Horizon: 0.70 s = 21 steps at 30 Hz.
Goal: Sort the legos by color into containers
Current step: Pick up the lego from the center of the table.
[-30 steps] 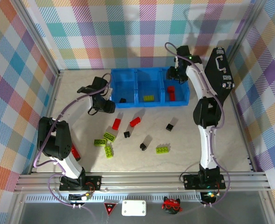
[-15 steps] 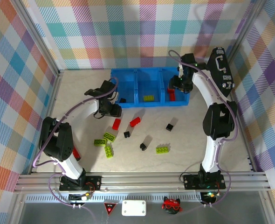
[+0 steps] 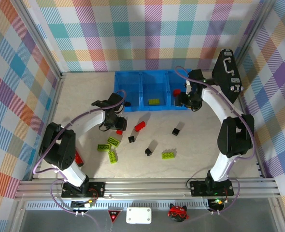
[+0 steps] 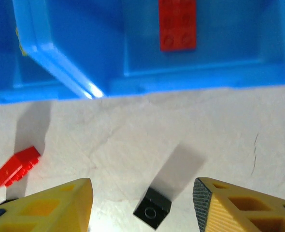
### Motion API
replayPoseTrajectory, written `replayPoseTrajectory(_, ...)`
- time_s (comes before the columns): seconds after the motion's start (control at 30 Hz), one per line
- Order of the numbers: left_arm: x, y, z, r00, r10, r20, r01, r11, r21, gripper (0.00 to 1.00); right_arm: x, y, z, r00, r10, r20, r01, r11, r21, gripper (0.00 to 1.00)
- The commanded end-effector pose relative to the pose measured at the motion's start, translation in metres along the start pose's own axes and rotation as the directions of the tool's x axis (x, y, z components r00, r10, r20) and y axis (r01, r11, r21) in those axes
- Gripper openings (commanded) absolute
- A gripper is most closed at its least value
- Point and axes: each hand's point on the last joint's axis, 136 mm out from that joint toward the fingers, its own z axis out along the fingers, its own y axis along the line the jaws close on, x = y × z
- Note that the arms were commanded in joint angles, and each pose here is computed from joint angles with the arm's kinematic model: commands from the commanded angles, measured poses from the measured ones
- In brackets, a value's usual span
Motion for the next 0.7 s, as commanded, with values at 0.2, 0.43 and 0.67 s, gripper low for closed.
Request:
replayPoseTrajectory(0.2, 0.011, 0.0, -0.003, 0.999, -0.036, 0.0, 0.036, 0.999, 0.007, 0.51, 0.047, 0.003, 0.002, 0.999, 0.007, -0.038, -0.007, 1.0, 0.011, 0.58)
replayPoseTrajectory(0.43, 0.024, 0.006, 0.002, 0.998, -0.056, -0.035, 0.055, 0.998, -0.026, 0.51, 0.065, 0.0, 0.006, 0.998, 0.01, -0.055, -0.009, 1.0, 0.026, 0.58)
replayPoseTrajectory(0.67, 0.05, 0.011, 0.006, 0.993, -0.061, -0.102, 0.059, 0.998, -0.031, 0.59, 0.071, -0.005, 0.003, 0.998, 0.004, -0.061, -0.002, 0.999, 0.044, 0.59)
